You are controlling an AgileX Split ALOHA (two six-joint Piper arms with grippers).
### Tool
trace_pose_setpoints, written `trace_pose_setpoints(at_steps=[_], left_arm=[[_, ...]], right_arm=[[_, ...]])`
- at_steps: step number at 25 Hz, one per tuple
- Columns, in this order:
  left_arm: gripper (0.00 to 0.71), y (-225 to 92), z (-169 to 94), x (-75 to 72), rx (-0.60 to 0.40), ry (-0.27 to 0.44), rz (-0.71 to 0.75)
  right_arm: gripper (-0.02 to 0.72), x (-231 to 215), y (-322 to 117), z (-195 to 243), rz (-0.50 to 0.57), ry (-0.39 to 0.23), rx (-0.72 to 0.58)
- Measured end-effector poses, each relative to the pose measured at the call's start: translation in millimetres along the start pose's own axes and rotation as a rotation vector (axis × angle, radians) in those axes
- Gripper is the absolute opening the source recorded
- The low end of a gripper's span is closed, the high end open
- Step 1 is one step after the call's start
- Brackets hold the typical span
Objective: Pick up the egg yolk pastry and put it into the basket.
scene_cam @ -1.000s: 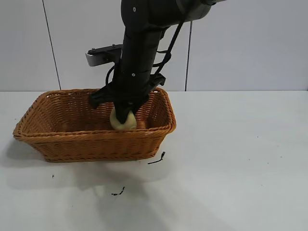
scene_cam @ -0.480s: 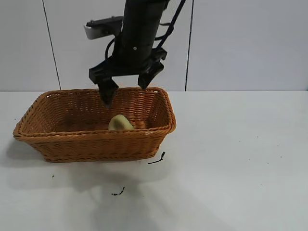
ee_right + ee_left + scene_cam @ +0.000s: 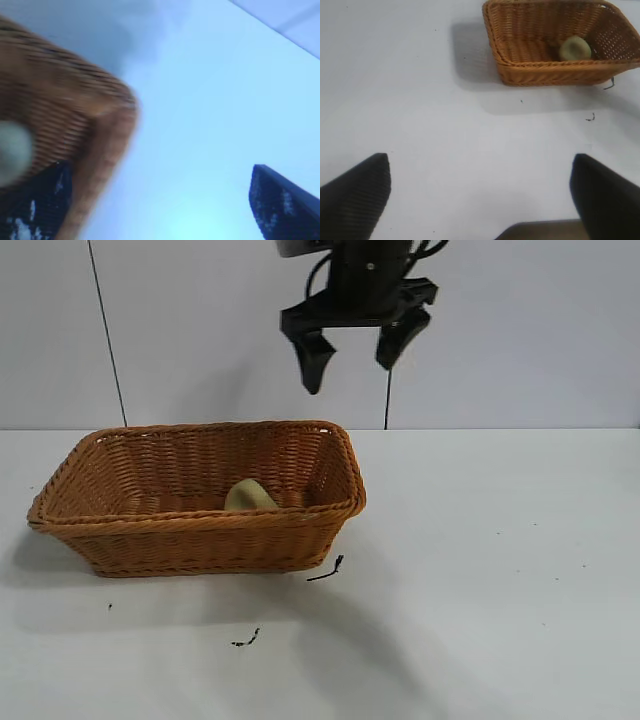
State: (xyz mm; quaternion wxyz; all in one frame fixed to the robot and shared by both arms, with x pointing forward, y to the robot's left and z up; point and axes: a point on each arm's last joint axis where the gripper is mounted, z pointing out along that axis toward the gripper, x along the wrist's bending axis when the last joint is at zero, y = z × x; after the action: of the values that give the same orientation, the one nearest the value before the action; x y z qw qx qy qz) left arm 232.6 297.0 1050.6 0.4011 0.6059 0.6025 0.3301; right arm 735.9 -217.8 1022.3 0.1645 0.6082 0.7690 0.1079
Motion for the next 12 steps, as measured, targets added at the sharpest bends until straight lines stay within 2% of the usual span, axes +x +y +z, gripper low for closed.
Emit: trace_pose_setpoints(at_steps=[6, 12], left_arm=[[0.695, 0, 0, 0.0, 0.000, 0.000, 0.000], [0.695, 0, 0, 0.0, 0.000, 0.000, 0.000]], right_arm=[[0.668, -57, -8, 4, 0.127, -0.008, 0.011], [0.668, -74, -11, -3, 0.163, -0.014, 0.000]])
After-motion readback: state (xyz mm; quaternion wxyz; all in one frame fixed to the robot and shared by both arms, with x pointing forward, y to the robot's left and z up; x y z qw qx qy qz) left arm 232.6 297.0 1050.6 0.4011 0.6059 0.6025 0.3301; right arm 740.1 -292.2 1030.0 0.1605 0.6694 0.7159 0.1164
